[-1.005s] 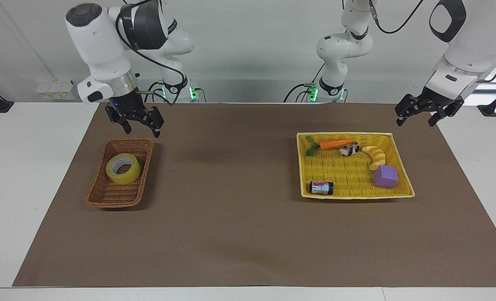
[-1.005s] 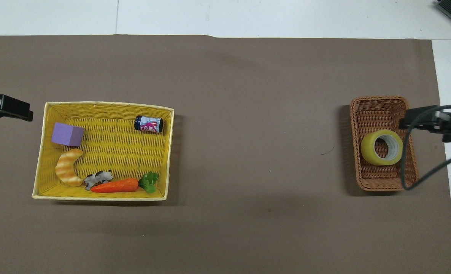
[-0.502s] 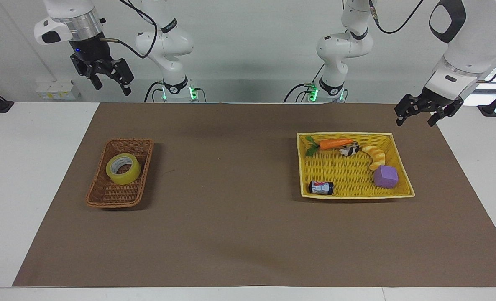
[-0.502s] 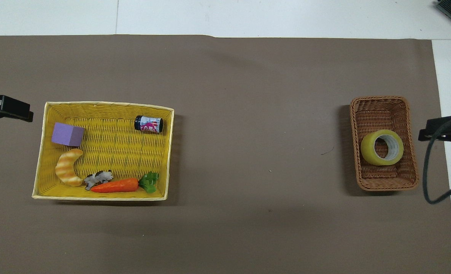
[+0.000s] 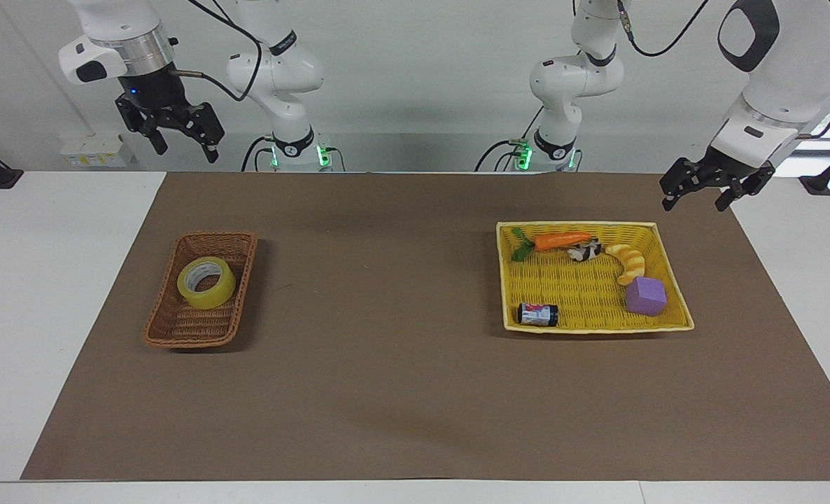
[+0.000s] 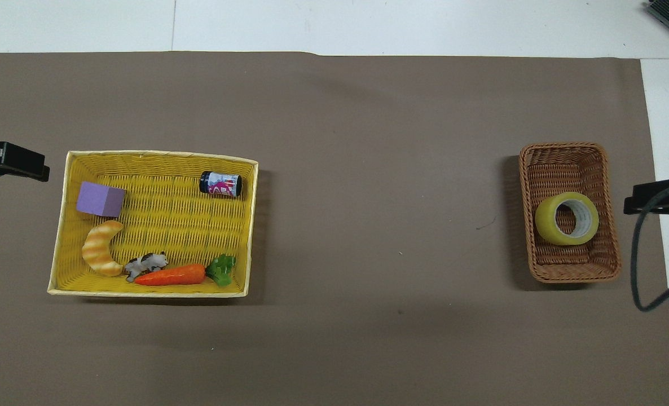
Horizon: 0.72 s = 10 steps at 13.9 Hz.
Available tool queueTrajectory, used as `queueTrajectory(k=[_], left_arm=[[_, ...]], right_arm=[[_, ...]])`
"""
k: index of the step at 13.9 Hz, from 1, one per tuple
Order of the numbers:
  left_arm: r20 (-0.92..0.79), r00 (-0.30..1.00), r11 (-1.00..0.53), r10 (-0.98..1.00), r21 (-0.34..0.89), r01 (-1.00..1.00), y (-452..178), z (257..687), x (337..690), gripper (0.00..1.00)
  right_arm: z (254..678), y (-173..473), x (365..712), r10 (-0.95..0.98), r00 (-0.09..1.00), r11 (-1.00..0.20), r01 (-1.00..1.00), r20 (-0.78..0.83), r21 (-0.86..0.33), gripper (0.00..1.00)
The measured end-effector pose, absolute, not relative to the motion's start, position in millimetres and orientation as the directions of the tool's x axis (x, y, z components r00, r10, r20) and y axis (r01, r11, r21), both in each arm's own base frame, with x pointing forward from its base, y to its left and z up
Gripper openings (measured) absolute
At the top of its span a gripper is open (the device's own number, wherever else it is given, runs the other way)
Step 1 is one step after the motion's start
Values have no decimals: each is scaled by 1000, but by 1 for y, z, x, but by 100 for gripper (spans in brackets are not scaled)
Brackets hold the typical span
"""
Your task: Move tape to another basket
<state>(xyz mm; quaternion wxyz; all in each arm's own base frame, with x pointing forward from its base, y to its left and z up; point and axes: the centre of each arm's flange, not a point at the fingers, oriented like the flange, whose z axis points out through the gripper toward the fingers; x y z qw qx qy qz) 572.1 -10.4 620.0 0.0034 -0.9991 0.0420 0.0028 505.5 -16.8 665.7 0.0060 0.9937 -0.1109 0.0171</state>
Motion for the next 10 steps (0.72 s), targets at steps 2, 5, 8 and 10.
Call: queueTrajectory(k=[2, 5, 8, 10], left_arm=[[-6, 996, -996, -84, -7, -84, -10, 620, 572, 100], [-6, 996, -996, -83, -7, -84, -10, 620, 572, 100], [-7, 997, -997, -83, -7, -83, -10, 620, 572, 100], [-7, 997, -997, -82, -7, -82, -9, 620, 572, 100]], right_arm=[[666, -17, 505, -214, 976, -977, -214, 36, 8, 100], [667, -16, 504, -211, 977, -977, -211, 38, 8, 100], [669, -16, 502, -211, 977, -977, -211, 33, 8, 100], [669, -16, 502, -210, 977, -978, -210, 34, 8, 100]])
